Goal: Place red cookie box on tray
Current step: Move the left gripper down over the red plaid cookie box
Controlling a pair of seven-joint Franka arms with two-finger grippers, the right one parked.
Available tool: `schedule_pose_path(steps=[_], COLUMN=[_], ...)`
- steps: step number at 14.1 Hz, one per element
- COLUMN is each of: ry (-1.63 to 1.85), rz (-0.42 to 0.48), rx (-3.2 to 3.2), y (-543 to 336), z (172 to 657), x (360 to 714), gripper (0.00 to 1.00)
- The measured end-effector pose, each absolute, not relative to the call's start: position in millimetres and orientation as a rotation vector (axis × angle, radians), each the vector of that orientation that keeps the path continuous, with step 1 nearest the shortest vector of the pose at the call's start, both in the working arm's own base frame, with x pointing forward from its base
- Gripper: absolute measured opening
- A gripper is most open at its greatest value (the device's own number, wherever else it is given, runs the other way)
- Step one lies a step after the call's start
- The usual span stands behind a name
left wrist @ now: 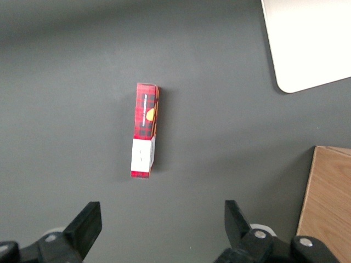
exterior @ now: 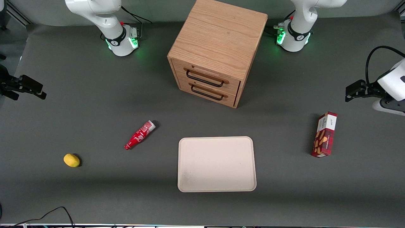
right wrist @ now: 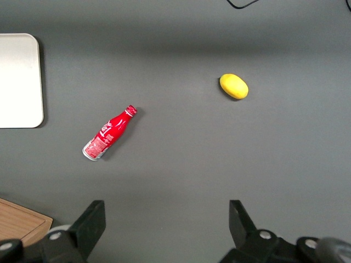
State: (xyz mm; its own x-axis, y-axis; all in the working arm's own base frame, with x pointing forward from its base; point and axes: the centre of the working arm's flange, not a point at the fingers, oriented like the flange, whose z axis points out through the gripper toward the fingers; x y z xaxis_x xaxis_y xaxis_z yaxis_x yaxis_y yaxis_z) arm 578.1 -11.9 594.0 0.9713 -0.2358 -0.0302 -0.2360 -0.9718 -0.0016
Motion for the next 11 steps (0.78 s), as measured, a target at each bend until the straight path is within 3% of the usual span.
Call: schedule_pose_path(steps=[6, 11], ry=[0.348, 0.373], rz=[0.138, 0.305], rx=[-3.111, -3.066], y=[-4, 80], z=[588, 516], x=[577, 598], gripper=[1.0, 1.0])
